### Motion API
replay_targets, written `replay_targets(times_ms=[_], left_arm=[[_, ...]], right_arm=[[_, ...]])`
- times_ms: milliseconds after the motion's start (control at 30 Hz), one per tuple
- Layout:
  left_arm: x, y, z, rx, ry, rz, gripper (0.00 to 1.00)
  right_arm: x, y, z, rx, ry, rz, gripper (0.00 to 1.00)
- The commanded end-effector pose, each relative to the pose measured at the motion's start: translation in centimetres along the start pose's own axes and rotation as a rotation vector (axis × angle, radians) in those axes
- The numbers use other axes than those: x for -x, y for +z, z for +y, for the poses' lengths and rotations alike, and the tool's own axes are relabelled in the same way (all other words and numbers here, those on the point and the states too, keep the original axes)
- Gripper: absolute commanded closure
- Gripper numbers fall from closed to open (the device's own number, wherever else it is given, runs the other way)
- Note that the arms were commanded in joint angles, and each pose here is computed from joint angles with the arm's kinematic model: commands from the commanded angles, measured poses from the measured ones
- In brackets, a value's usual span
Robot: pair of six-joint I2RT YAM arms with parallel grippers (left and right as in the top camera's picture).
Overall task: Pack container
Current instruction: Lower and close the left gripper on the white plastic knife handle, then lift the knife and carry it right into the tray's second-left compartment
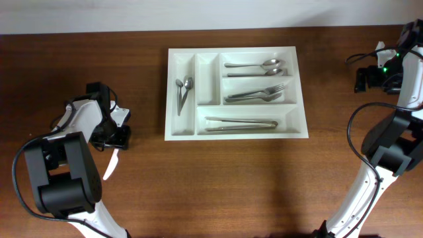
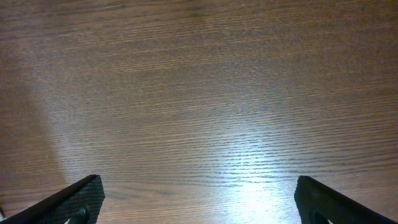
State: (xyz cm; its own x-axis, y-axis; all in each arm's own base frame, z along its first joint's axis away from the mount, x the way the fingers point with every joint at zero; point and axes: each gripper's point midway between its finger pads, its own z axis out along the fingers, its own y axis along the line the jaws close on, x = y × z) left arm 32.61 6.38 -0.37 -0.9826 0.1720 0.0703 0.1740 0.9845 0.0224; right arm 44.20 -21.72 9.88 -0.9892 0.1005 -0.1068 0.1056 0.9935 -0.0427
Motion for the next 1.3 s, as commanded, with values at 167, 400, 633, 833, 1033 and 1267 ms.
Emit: replay_targets(times_ms=[167,400,633,833,1033,1267], left_arm=[[-0.2,1.2,-0.1,-0.015,0.001,0.019,0.73],[0.0,1.2,-0.1,-0.012,0.001,0.011,0.89],[0.3,0.9,0.0,-0.009,-0.01,0.003,0.98],[2.4,-1.7,0.8,0.005,-0.067,-0.044,0.98],[6.3,-7.0,1.0,0.001,-0.152,-0.153,0.98],[13.4,-15.2,-4.1,-0.154,-0.167,-0.412,0.98]], right_arm=[[0.1,-0.9,0.1,-0.01,-0.014,-0.014,0.01],[0.1,-0.9,0.1,-0.01,-0.014,-0.014,0.01],[0.1,-0.9,0.1,-0.01,-0.014,-0.014,0.01],[0.1,-0.9,0.1,-0.01,-0.014,-0.014,0.01],[0.1,-0.9,0.1,-0.01,-0.014,-0.014,0.01],[0.1,-0.9,0.1,-0.01,-0.014,-0.014,0.01]])
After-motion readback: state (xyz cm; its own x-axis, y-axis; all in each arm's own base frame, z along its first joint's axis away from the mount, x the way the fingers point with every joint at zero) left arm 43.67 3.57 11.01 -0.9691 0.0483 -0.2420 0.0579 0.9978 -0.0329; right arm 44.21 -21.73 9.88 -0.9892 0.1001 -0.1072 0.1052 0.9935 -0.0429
